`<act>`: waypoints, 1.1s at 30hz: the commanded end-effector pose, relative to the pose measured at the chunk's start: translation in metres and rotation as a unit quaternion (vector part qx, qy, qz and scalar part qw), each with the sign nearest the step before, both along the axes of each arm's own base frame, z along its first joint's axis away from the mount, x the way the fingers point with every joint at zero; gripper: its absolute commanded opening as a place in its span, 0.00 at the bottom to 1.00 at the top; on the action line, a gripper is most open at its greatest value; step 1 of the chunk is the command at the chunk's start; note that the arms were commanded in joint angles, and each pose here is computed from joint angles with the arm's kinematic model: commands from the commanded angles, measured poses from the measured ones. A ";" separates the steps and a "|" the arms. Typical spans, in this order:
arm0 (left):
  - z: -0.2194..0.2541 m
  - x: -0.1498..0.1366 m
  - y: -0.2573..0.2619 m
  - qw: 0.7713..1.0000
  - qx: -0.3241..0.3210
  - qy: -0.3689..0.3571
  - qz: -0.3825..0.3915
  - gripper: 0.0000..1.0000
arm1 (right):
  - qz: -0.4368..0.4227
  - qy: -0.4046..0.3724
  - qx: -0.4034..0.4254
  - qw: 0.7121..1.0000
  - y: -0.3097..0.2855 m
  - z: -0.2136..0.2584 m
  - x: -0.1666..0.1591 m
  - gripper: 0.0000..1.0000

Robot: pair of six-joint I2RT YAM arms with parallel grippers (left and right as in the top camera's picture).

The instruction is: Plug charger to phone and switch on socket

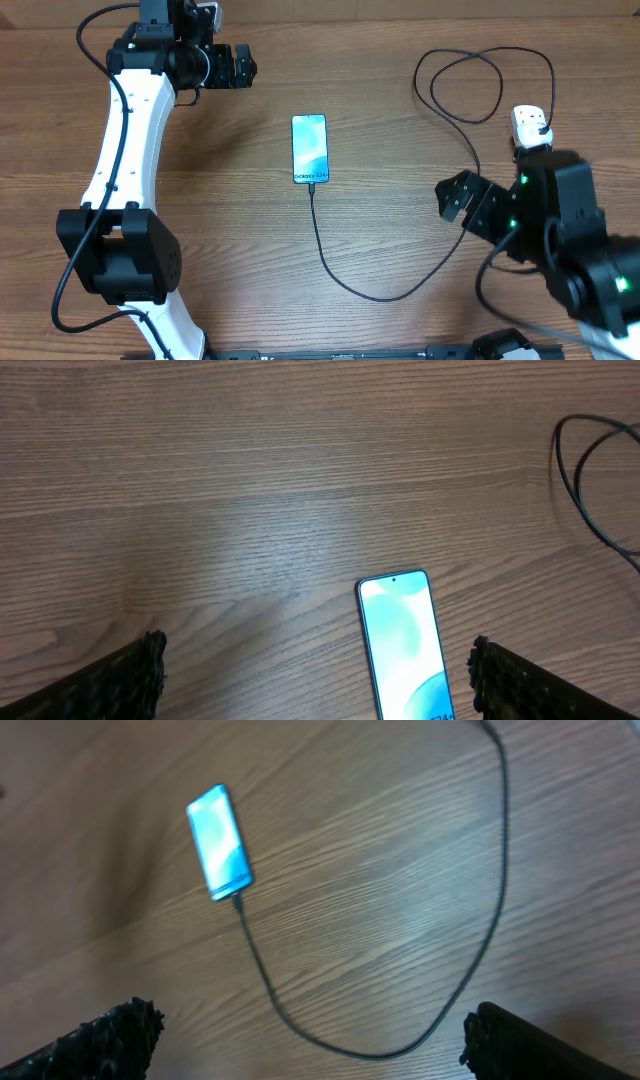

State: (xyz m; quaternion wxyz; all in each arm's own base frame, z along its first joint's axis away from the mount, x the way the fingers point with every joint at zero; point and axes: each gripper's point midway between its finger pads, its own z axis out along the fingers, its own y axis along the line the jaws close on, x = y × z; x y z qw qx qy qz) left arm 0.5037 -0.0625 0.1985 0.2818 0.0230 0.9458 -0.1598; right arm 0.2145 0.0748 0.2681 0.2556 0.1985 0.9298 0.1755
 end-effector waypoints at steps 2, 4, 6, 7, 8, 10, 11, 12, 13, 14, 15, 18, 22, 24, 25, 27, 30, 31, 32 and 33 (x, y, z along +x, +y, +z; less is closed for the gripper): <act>-0.004 0.000 -0.002 1.000 0.009 -0.001 -0.012 1.00 | 0.006 -0.057 -0.001 0.998 -0.001 0.021 -0.017 1.00; -0.004 0.000 -0.002 1.000 0.009 -0.001 -0.012 1.00 | 0.011 -0.056 0.004 0.998 -0.001 0.021 -0.023 1.00; -0.004 0.000 -0.002 1.000 0.009 -0.001 -0.012 1.00 | 0.018 -0.034 0.005 0.999 0.000 0.015 -0.032 1.00; -0.004 0.000 -0.002 1.000 0.009 -0.001 -0.012 1.00 | 0.018 -0.018 -0.001 1.000 -0.002 0.009 -0.037 1.00; -0.004 0.000 -0.002 1.000 0.009 -0.001 -0.012 1.00 | 0.019 -0.005 -0.005 1.000 -0.004 0.005 -0.042 1.00; -0.004 0.000 -0.002 1.000 0.009 -0.001 -0.012 1.00 | 0.019 0.025 -0.016 0.999 -0.008 -0.003 -0.054 1.00; -0.004 0.000 -0.002 1.000 0.009 -0.001 -0.012 1.00 | 0.019 0.042 -0.022 0.999 -0.011 -0.008 -0.061 1.00; -0.004 0.000 -0.002 1.000 0.009 -0.001 -0.012 1.00 | 0.019 0.055 -0.027 0.998 -0.013 -0.012 -0.066 1.00; -0.004 0.000 -0.002 1.000 0.009 -0.001 -0.012 1.00 | 0.019 0.071 -0.033 0.997 -0.016 -0.016 -0.073 1.00; -0.004 0.000 -0.002 1.000 0.009 -0.001 -0.012 1.00 | 0.019 0.083 -0.038 0.996 -0.018 -0.018 -0.078 1.00; -0.004 0.000 -0.002 1.000 0.009 -0.001 -0.012 1.00 | 0.019 0.091 -0.041 0.995 -0.019 -0.020 -0.082 1.00; -0.004 0.000 -0.002 1.000 0.009 -0.001 -0.012 1.00 | 0.019 0.106 -0.046 0.993 -0.022 -0.023 -0.089 1.00; -0.004 0.000 -0.002 1.000 0.009 -0.001 -0.012 1.00 | 0.024 0.114 -0.056 0.992 -0.025 -0.025 -0.093 1.00; -0.004 0.000 -0.002 1.000 0.009 -0.001 -0.012 1.00 | 0.026 0.107 -0.054 0.992 -0.024 -0.024 -0.090 1.00; -0.004 0.000 -0.002 1.000 0.009 -0.001 -0.012 1.00 | 0.025 0.098 -0.051 0.994 -0.022 -0.022 -0.086 1.00; -0.004 0.000 -0.002 1.000 0.009 -0.001 -0.012 1.00 | 0.025 0.075 -0.042 0.996 -0.018 -0.017 -0.075 1.00; -0.004 0.000 -0.002 1.000 0.009 -0.001 -0.012 1.00 | 0.027 0.036 -0.026 0.999 -0.010 -0.007 -0.059 1.00; -0.004 0.000 -0.002 1.000 0.009 -0.001 -0.012 1.00 | 0.029 0.031 -0.021 0.999 -0.008 -0.006 -0.057 1.00; -0.004 0.000 -0.002 1.000 0.009 -0.001 -0.012 1.00 | 0.033 0.031 -0.018 0.999 -0.006 -0.006 -0.056 1.00; -0.004 0.000 -0.002 1.000 0.009 -0.001 -0.012 1.00 | 0.033 0.032 -0.018 0.999 -0.006 -0.007 -0.056 1.00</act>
